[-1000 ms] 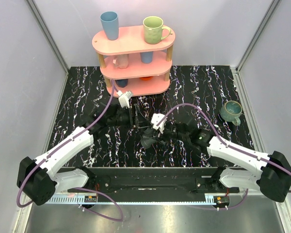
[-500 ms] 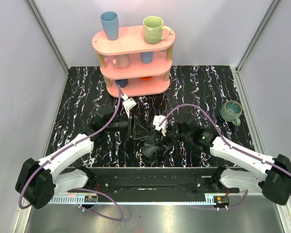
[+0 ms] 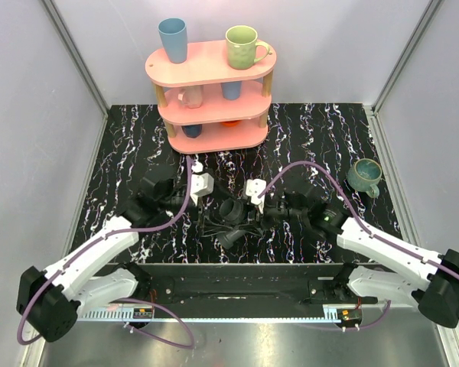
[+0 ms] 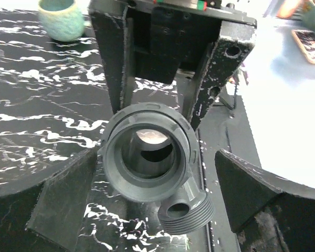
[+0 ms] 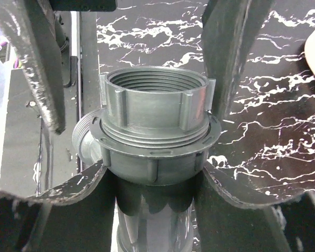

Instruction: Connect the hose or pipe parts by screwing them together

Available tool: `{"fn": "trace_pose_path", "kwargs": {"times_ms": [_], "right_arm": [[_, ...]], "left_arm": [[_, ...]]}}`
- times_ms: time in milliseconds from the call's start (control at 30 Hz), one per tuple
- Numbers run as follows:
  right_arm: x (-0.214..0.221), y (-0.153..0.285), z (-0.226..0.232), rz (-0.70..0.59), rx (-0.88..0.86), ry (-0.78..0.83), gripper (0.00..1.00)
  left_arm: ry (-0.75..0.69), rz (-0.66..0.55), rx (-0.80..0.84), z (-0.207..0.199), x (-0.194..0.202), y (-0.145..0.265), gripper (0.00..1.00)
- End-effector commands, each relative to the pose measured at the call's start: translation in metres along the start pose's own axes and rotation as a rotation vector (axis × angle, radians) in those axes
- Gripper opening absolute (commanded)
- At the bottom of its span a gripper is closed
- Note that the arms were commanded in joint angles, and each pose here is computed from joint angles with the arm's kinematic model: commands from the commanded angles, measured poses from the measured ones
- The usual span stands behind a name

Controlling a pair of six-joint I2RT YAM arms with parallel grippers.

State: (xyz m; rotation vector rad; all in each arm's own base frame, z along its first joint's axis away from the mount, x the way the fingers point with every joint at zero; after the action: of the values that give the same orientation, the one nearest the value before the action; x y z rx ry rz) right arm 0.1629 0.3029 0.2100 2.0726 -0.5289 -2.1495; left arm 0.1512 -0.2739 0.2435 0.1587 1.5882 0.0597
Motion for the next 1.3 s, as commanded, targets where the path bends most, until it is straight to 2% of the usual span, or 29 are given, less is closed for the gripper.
{"fn": "trace_pose_path", "kwargs": {"times_ms": [0, 133, 167, 200, 267, 300, 367, 467, 567, 767, 867, 1267], "right_arm": [[-0.036, 0.004, -0.008, -0.120, 0.050, 0.073, 0.03], [-0.029, 0.000, -0.022, -0.081, 0.109, 0.094, 0.02], [-0.029, -0.001, -0.024, -0.076, 0.121, 0.104, 0.02], [-0.028, 0.000, -0.028, -0.069, 0.142, 0.108, 0.02], [-0.028, 0.000, -0.033, -0.071, 0.165, 0.122, 0.01], [-0.031, 0.001, -0.038, -0.082, 0.194, 0.132, 0.01], [-0.031, 0.003, -0.040, -0.095, 0.217, 0.153, 0.01], [-0.037, 0.008, -0.045, -0.130, 0.258, 0.190, 0.01], [-0.044, 0.013, -0.048, -0.158, 0.288, 0.220, 0.01], [-0.042, 0.016, -0.048, -0.156, 0.299, 0.249, 0.00], [-0.040, 0.015, -0.046, -0.158, 0.298, 0.252, 0.00], [-0.031, 0.005, -0.052, -0.127, 0.308, 0.253, 0.00]], "left_arm": [[-0.068, -0.074, -0.198, 0.016, -0.038, 0.016, 0.99], [0.093, -0.122, -0.380, 0.025, -0.054, 0.033, 0.99], [0.149, -0.156, -0.470, 0.033, -0.067, 0.042, 0.99], [0.219, -0.121, -0.508, 0.034, -0.058, 0.046, 0.99], [0.307, -0.144, -0.614, 0.042, -0.070, 0.057, 0.99], [0.371, -0.122, -0.652, 0.043, -0.064, 0.061, 0.99], [0.528, -0.171, -0.730, 0.047, -0.066, 0.067, 0.99], [0.725, -0.241, -0.772, 0.048, -0.068, 0.069, 0.97], [0.885, -0.260, -0.798, 0.051, -0.065, 0.066, 0.95], [1.136, -0.201, -0.766, 0.050, -0.061, 0.049, 0.93], [1.202, -0.172, -0.706, 0.048, -0.063, 0.038, 0.91], [1.270, -0.093, -0.695, 0.049, -0.041, 0.020, 0.86]]}}
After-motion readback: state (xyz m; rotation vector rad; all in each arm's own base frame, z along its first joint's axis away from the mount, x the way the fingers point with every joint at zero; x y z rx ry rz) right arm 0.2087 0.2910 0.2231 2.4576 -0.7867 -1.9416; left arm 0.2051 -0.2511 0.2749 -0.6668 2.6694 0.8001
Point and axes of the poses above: each gripper's point midway between its finger pads, its own y axis back along the fingers, its own z axis along the line the jaws close on, x = y × z, the point moved 1 cm from there along y, back along the fingers, and after that the axes turned 4 degrees about -y, right-handed, at the moved point
